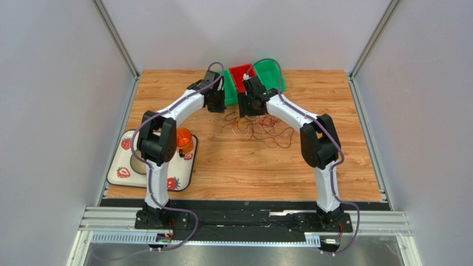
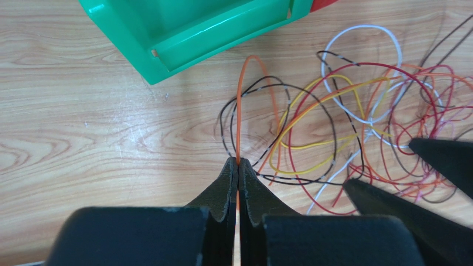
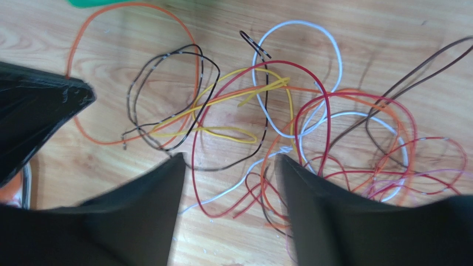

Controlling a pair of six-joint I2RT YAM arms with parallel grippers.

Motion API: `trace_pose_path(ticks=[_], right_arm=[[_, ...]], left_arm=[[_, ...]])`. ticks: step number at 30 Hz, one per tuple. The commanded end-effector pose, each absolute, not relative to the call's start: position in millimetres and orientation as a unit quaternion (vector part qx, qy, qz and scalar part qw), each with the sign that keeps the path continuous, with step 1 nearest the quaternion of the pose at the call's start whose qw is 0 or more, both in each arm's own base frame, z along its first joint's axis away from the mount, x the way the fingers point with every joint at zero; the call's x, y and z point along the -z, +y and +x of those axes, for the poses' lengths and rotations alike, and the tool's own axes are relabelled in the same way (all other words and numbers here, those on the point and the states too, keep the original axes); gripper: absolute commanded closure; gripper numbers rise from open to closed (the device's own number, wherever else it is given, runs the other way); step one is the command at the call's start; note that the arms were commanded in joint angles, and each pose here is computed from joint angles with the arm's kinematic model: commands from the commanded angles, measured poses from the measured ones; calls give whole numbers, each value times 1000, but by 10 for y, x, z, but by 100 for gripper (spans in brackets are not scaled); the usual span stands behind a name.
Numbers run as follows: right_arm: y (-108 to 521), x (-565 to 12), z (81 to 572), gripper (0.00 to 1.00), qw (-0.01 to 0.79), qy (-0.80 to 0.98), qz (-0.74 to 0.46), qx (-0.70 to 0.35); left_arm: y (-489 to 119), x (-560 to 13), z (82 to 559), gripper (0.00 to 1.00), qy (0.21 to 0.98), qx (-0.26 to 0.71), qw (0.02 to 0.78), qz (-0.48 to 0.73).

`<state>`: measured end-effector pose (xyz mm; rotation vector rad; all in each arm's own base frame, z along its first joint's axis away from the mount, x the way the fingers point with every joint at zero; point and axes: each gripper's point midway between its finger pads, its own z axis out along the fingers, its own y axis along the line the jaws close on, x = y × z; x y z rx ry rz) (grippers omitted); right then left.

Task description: Untangle the cables

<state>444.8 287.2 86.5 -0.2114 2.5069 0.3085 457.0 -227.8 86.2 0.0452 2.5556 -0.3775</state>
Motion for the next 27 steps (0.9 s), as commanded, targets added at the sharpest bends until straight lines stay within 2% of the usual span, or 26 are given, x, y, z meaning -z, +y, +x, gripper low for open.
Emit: trace_pose_path(ticks=[1, 3, 6, 10, 14, 22, 24, 25, 26, 27], right_arm=[[2909, -1454, 4417, 23, 349, 919, -100, -150], [2891, -1356, 4414, 14, 350, 920, -95, -147], [2931, -1254, 4396, 13, 340, 921, -106, -156], [3006, -1113, 4414, 18, 329, 923, -113, -164], [3051, -983, 4472, 28, 316, 927, -123, -159], [3080, -920, 4560, 29, 319, 927, -127, -150], [3113, -923, 4608, 36, 324, 925, -127, -151], [3123, -919, 4623, 49, 324, 925, -127, -151], [3146, -919, 4673, 57, 326, 924, -125, -152], [3159, -903, 4669, 71, 323, 926, -125, -152]], left_arm=[[-2364, -1236, 4505, 100, 943, 170, 284, 24], [-2402, -1030, 4451, 100, 951, 172, 255, 20], [-2393, -1055, 4473, 100, 951, 162, 262, 27], [-2372, -1225, 4523, 100, 944, 162, 288, 23], [-2374, -1236, 4478, 100, 945, 164, 281, 30], [-2365, -1263, 4452, 100, 946, 163, 277, 34], [-2375, -1279, 4446, 100, 946, 165, 277, 33], [-2373, -1277, 4443, 100, 946, 164, 277, 34], [-2370, -1273, 4437, 100, 947, 163, 276, 35], [-2373, -1282, 4439, 100, 946, 162, 277, 35]])
